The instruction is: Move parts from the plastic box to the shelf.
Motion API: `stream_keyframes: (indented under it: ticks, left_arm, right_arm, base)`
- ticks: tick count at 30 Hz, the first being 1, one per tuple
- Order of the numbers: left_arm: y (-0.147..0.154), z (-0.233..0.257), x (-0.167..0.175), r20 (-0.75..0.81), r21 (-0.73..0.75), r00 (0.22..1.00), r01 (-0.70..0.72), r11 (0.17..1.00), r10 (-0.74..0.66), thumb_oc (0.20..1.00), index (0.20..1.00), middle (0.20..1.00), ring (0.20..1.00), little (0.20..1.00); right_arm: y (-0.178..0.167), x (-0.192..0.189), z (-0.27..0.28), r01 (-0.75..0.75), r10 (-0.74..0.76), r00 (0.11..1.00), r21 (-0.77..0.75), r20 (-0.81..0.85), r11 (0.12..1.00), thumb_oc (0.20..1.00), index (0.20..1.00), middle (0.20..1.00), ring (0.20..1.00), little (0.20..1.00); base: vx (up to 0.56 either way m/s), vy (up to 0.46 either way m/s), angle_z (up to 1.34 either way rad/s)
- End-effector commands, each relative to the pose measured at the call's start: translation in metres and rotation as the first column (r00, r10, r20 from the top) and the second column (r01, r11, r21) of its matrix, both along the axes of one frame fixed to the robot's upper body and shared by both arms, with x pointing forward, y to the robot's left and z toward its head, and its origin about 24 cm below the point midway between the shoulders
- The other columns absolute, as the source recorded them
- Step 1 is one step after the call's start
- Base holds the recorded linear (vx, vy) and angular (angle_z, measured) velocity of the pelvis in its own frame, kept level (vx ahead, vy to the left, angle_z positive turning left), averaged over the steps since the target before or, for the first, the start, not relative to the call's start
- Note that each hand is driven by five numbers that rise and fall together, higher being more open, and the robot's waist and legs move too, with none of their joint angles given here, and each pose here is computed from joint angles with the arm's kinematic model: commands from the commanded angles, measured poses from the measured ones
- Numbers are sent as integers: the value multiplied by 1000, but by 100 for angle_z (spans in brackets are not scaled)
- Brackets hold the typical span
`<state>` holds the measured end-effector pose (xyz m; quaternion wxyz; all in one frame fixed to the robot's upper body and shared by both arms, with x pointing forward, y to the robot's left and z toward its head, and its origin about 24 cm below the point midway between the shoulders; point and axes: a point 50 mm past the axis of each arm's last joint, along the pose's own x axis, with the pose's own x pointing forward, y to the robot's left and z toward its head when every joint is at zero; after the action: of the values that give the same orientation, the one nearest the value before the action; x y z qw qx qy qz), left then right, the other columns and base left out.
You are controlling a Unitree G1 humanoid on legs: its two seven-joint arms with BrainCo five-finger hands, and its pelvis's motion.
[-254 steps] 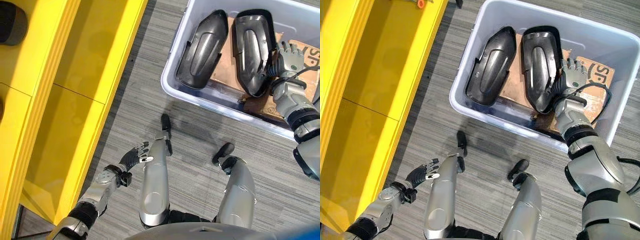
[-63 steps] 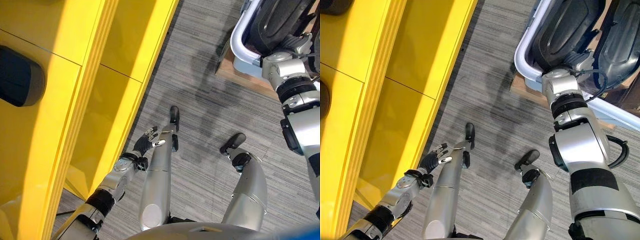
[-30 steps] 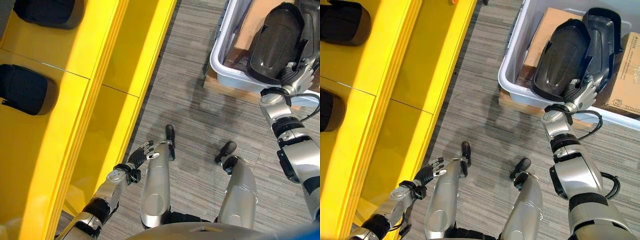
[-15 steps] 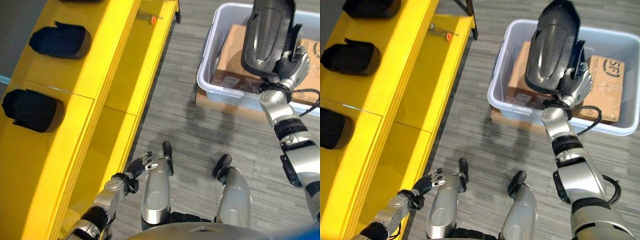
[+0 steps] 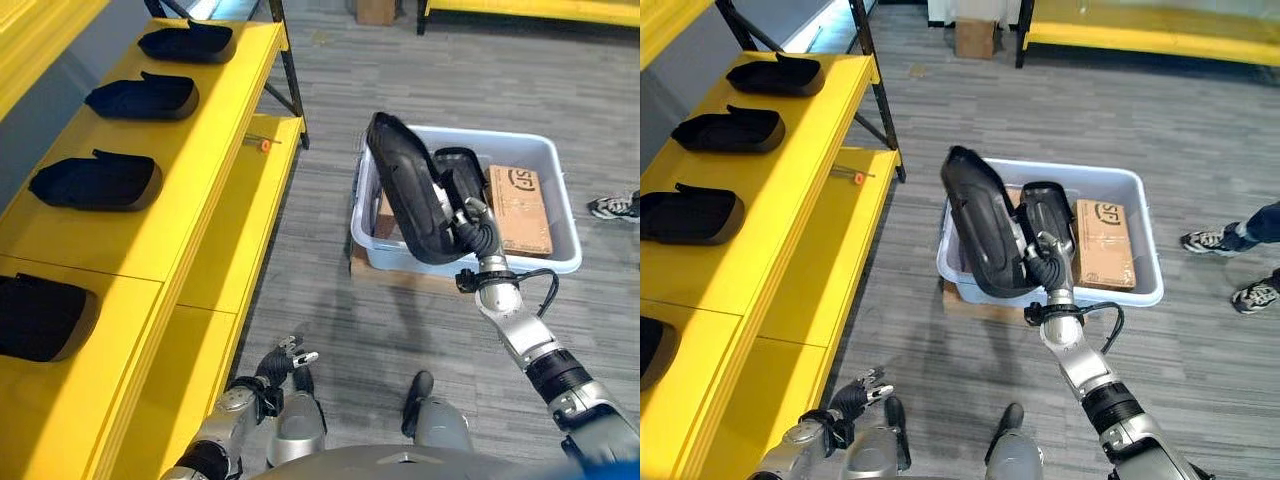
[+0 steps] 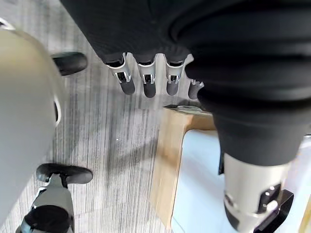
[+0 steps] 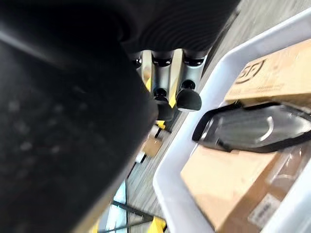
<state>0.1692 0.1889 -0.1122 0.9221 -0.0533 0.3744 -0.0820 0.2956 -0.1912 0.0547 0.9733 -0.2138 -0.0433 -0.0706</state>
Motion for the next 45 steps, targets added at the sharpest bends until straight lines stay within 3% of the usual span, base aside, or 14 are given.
stream_keyframes:
  ticks: [1,10,19,28,45]
  left_arm:
    - [4,-2,-14,3,87,1000,9,996,-10,1000,1000,1000,1000,1000]
    - [5,1,-8,7,135,999,44,990,-46,1000,1000,1000,1000,1000]
    - [-13,4,-1,5,98,992,121,988,-122,1000,1000,1000,1000,1000]
    - [-27,7,6,30,125,953,296,947,-302,1000,1000,1000,1000,1000]
    - [-39,11,5,-3,63,955,295,953,-296,1000,1000,1000,1000,1000]
  right_arm:
    - [9,9,46,-123,105,974,80,199,989,200,200,200,200,200]
    - [42,3,49,-226,189,960,177,205,958,200,200,200,200,200]
    - [34,-12,31,-256,231,964,215,135,943,200,200,200,200,200]
    - [42,-21,15,-232,223,973,231,66,945,200,200,200,200,200]
    - [60,-20,9,-325,344,939,262,-28,909,200,200,200,200,200]
  base:
    - [-6,212,-8]
    - [-93,151,-7]
    - [-109,-100,71]
    - [-183,-60,103]
    - [-71,281,61]
